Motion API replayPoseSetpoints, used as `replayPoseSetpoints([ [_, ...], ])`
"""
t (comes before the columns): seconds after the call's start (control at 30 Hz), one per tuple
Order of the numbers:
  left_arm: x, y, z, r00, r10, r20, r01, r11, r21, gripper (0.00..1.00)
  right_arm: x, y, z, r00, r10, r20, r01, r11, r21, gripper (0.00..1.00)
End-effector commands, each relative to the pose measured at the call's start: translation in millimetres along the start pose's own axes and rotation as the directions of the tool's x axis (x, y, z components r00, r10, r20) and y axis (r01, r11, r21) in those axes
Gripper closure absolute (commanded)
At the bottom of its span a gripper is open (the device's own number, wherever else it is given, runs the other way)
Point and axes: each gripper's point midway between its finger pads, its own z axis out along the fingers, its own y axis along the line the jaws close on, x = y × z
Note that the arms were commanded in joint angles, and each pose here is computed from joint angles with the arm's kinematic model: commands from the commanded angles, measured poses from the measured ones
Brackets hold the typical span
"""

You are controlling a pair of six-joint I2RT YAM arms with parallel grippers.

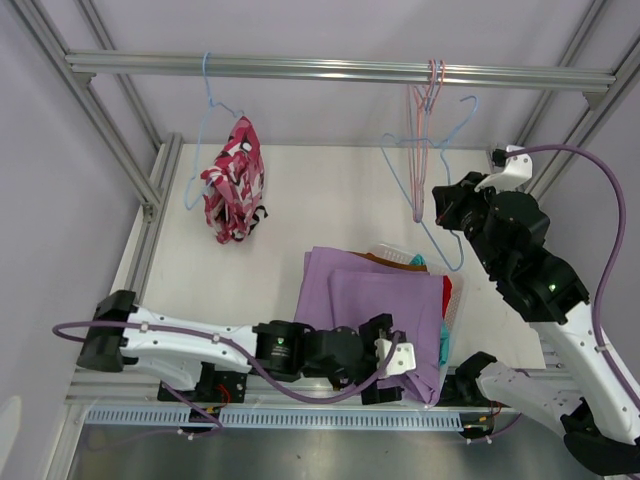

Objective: Remove the trousers from the hanger
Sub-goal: Place the trousers in the bin.

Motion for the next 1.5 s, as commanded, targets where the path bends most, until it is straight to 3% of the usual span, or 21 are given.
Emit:
replayPoseSetpoints([
  [0.0, -52.0, -7.4, -31.7, 0.99, -0.005, 0.141, -0.004, 0.998, 0.064, 0.01, -23.2, 8.0, -10.8, 0.999, 0.022, 0.046, -0.02, 0.999, -0.037, 1.0],
  [0.1, -78.4, -24.9, -61.3, 0.97, -0.059, 0.234, 0.014, 0.983, 0.186, 0.01, -25.9, 9.3, -15.2, 0.998, 0.042, 0.054, -0.04, 0.998, -0.049, 1.0],
  [0.17, -84.0, -21.3, -68.2, 0.957, -0.073, 0.281, 0.025, 0.985, 0.173, 0.01, -26.8, 9.9, -16.8, 0.997, 0.047, 0.055, -0.044, 0.998, -0.055, 1.0],
  [0.3, -79.2, 20.0, -54.0, 0.965, -0.071, 0.253, 0.086, 0.995, -0.048, 0.01, -31.8, 13.0, -18.3, 0.997, 0.048, 0.058, -0.045, 0.997, -0.065, 1.0],
  [0.5, -80.1, 51.1, -30.5, 0.968, -0.114, 0.222, 0.149, 0.978, -0.146, 0.01, -27.9, 16.0, -13.5, 0.998, 0.04, 0.045, -0.036, 0.997, -0.073, 1.0],
  [0.7, -41.7, 65.4, -3.0, 0.984, -0.13, 0.123, 0.152, 0.969, -0.194, 0.01, -17.4, 12.1, -8.9, 0.999, 0.025, 0.03, -0.023, 0.998, -0.06, 1.0],
  [0.87, 19.4, 66.5, 23.3, 0.989, -0.139, -0.046, 0.123, 0.958, -0.261, 0.01, -4.9, 7.5, -8.0, 1.0, 0.017, 0.014, -0.016, 0.998, -0.057, 1.0],
  [1.1, 95.9, 22.6, 56.9, 0.955, -0.072, -0.287, -0.001, 0.969, -0.246, 0.01, 3.2, 4.9, -9.9, 1.0, -0.002, 0.002, 0.002, 0.998, -0.066, 1.0],
  [1.27, 112.7, 10.3, 66.0, 0.934, -0.064, -0.352, -0.018, 0.974, -0.226, 0.01, 4.1, 9.7, -10.8, 1.0, -0.003, -0.01, 0.002, 0.996, -0.091, 1.0],
  [1.47, 88.3, 22.5, 53.0, 0.941, -0.033, -0.335, -0.058, 0.964, -0.259, 0.01, 0.7, 11.7, -15.7, 1.0, -0.006, -0.01, 0.005, 0.994, -0.106, 1.0],
])
